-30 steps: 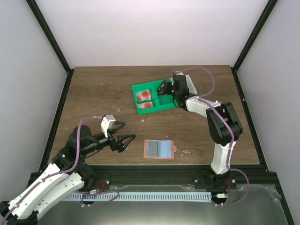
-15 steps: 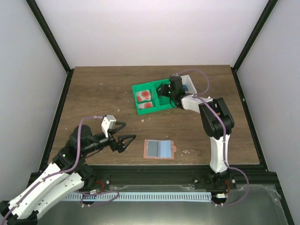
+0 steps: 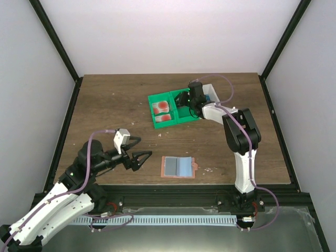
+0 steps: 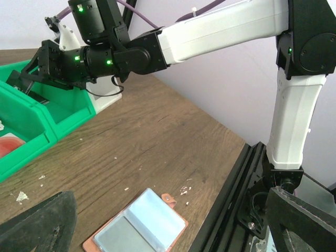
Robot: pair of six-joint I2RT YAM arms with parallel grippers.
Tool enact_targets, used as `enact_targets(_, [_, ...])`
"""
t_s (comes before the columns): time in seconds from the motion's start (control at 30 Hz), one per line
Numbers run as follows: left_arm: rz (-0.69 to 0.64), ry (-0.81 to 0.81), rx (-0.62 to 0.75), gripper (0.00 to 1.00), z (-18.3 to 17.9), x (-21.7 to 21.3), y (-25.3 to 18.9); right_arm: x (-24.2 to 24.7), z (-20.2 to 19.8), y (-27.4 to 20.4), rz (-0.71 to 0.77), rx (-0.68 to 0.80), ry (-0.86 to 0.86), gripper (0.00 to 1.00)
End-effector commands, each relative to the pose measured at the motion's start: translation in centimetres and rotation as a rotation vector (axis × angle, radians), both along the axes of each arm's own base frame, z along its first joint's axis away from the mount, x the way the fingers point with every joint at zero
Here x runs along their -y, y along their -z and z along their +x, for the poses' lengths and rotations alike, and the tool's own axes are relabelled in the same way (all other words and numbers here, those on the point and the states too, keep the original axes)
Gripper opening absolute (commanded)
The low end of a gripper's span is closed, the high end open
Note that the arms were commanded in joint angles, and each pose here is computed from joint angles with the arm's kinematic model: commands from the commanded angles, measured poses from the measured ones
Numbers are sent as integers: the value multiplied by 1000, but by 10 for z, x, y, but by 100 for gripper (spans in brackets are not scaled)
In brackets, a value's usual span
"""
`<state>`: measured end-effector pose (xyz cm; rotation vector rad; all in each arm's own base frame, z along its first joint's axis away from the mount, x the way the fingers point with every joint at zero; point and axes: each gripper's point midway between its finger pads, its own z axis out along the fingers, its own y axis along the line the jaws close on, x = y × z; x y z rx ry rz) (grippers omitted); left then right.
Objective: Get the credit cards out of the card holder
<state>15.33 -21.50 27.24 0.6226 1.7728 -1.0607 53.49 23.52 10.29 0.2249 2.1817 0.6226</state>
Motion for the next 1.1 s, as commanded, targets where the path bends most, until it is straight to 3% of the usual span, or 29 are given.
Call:
enact_targets(0.0, [8, 3, 5, 100, 1, 1, 4, 7, 9, -27, -21, 21, 25, 23])
enact_targets(0.23, [12, -8, -11, 100, 3, 1, 7, 17, 10, -61, -94, 50, 40, 42])
enact_targets(0.47, [73, -182, -130, 100, 32, -9, 30, 14, -14, -104, -110, 65, -56, 45])
enact_targets(0.63, [83, -172, -216, 96, 33, -1, 44, 10, -65, -110, -43, -26, -153, 44])
enact_targets(0.83, [-60, -95, -371, 85, 22, 16, 62, 8, -155, -94, 71, -129, -266, 38])
enact_targets(1.07, [-124, -68, -509, 75, 14, 21, 98, 3, -235, -65, 104, -212, -330, 38])
